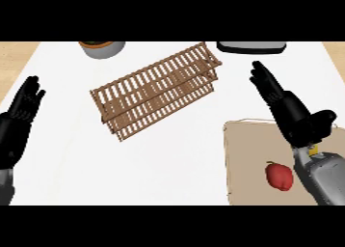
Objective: Pick the lemon from the tray and place it in the tiered shelf
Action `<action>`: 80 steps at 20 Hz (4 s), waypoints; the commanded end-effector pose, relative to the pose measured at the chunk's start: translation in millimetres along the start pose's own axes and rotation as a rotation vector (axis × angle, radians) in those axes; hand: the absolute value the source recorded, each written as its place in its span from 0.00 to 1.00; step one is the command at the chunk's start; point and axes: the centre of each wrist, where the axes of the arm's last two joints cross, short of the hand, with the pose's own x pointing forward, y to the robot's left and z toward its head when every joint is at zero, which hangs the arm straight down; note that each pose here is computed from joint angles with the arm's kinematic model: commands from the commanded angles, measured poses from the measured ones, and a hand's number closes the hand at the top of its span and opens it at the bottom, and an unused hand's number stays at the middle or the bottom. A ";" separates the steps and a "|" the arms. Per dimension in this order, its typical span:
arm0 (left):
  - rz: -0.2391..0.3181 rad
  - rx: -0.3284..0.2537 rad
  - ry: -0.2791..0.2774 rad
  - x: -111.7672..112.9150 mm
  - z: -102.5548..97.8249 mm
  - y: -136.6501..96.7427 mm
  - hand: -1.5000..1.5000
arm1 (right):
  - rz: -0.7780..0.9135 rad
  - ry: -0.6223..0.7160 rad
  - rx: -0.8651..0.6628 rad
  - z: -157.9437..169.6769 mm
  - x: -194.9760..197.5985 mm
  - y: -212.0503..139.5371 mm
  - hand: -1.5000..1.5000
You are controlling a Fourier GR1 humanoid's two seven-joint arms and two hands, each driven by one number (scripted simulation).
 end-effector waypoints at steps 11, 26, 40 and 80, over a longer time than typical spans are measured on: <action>0.231 0.035 0.597 -78.1 62.9 -31.5 0.50 | 0.352 0.356 -0.776 149.9 -62.5 -214.9 0.00; 0.219 0.002 0.631 -64.8 29.1 -55.5 0.50 | 0.410 0.409 -0.287 176.1 2.9 -218.3 0.00; 0.227 -0.041 0.613 -78.5 37.8 -61.9 0.50 | 0.614 0.701 -0.419 76.3 27.7 -136.3 0.00; 0.221 -0.017 0.628 -95.9 49.5 -51.8 0.50 | 0.820 1.004 -0.404 39.0 -82.3 -82.8 0.00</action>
